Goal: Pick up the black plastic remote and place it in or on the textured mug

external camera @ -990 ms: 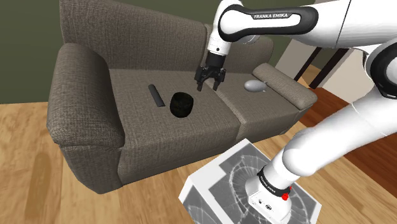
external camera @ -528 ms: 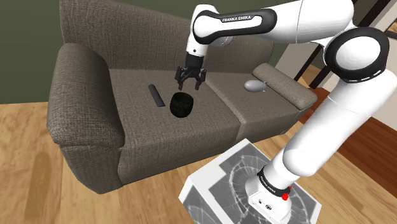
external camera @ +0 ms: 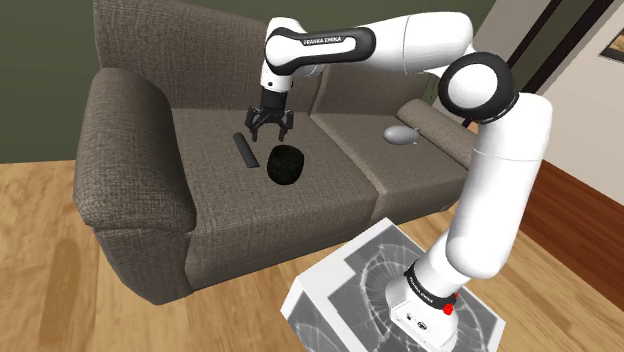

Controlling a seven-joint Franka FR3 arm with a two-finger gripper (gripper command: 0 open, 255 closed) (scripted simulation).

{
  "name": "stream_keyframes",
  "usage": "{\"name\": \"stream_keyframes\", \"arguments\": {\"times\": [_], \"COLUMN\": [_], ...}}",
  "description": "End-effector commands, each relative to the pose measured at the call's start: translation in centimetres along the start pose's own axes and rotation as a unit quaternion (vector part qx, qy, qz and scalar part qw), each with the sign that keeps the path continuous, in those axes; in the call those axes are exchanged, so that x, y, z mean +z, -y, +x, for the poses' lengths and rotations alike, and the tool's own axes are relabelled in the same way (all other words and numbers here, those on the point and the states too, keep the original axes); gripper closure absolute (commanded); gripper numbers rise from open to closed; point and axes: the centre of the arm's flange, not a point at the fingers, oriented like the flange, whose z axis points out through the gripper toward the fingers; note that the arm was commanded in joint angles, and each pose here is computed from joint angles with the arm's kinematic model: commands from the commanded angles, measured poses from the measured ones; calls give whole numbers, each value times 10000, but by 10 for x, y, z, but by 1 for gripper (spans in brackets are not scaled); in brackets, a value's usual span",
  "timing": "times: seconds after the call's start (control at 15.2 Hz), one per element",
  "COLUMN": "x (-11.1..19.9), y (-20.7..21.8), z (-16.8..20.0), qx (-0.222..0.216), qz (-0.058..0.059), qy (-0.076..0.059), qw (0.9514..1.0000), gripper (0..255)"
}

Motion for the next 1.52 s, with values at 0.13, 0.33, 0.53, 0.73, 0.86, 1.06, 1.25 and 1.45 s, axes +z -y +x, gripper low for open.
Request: {"name": "stream_keyframes", "arguments": {"times": [0.13, 0.33, 0.53, 0.73, 0.86, 1.06, 1.25, 1.45], "x": [16, 26, 42, 58, 66, 66, 66, 66], "y": [24, 38, 38, 38, 38, 38, 38, 38], "z": [44, 70, 70, 70, 70, 70, 70, 70], "qx": [76, 118, 118, 118, 118, 118, 118, 118], "qz": [-11, -18, -18, -18, -18, -18, -18, -18], "qy": [33, 53, 52, 53, 52, 53, 53, 53], "qw": [10000, 9999, 9999, 9999, 9999, 9999, 9999, 9999], "gripper": [0, 0, 0, 0, 0, 0, 0, 255]}}
